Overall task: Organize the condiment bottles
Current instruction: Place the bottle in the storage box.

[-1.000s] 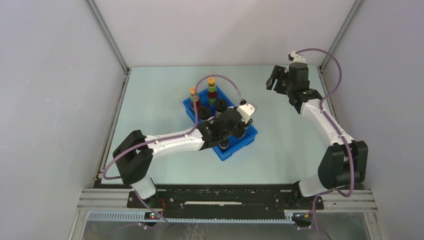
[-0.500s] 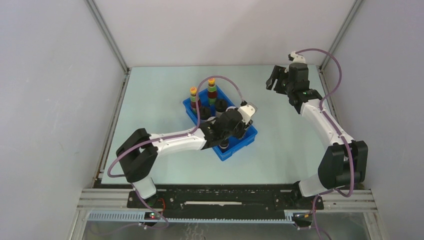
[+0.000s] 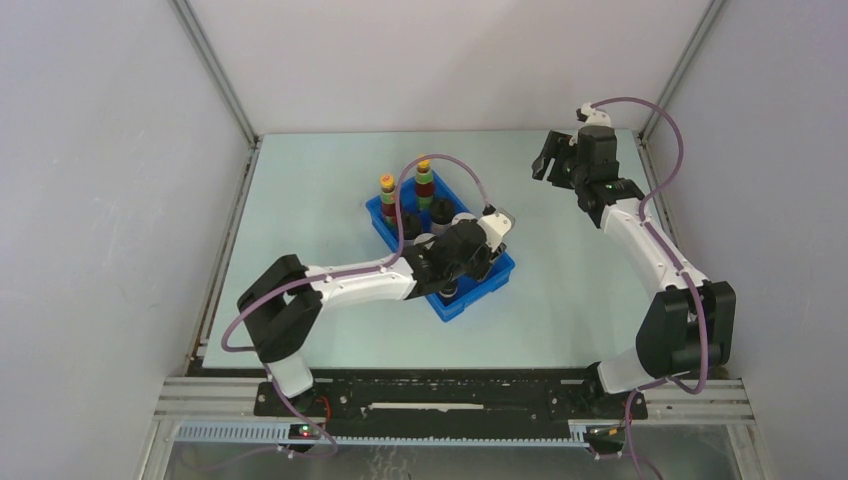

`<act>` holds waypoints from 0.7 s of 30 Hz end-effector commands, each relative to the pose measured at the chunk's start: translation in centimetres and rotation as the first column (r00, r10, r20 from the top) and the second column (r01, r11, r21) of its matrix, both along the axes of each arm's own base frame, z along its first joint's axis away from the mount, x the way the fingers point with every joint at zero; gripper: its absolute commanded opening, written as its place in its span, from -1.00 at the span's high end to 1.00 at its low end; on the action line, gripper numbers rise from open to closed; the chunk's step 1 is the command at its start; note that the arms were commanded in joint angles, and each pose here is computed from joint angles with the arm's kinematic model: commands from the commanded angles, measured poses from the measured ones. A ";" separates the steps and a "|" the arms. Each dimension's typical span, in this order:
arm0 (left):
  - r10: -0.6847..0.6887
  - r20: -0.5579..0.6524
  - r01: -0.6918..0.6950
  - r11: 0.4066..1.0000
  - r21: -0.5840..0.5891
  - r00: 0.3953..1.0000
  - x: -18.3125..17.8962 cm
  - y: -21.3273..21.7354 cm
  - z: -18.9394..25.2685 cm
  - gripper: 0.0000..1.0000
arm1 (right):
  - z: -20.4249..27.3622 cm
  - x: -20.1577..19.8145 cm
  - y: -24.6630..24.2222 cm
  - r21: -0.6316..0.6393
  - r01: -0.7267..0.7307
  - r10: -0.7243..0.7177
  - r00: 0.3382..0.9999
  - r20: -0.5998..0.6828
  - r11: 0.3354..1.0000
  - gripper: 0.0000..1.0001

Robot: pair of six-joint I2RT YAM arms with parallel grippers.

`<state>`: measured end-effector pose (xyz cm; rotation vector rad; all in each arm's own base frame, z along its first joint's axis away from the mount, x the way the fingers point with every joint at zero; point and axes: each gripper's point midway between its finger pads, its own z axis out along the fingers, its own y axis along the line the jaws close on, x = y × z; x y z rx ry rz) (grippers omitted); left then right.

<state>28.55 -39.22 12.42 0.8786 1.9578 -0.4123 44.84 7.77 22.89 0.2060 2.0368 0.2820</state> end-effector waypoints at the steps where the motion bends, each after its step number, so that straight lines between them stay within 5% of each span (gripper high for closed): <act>1: 0.003 -0.002 -0.003 1.000 -0.030 1.000 0.2 -0.4 0.0 1.00 | 1.2 0.3 -0.2 0.025 0.013 -0.014 0.999 0.043 1.000 -0.55; 21: 0.020 -0.011 -0.021 1.000 -0.020 1.000 0.8 -0.5 -0.9 1.00 | 1.0 0.3 -0.2 0.025 0.012 -0.013 0.999 0.039 1.000 -0.54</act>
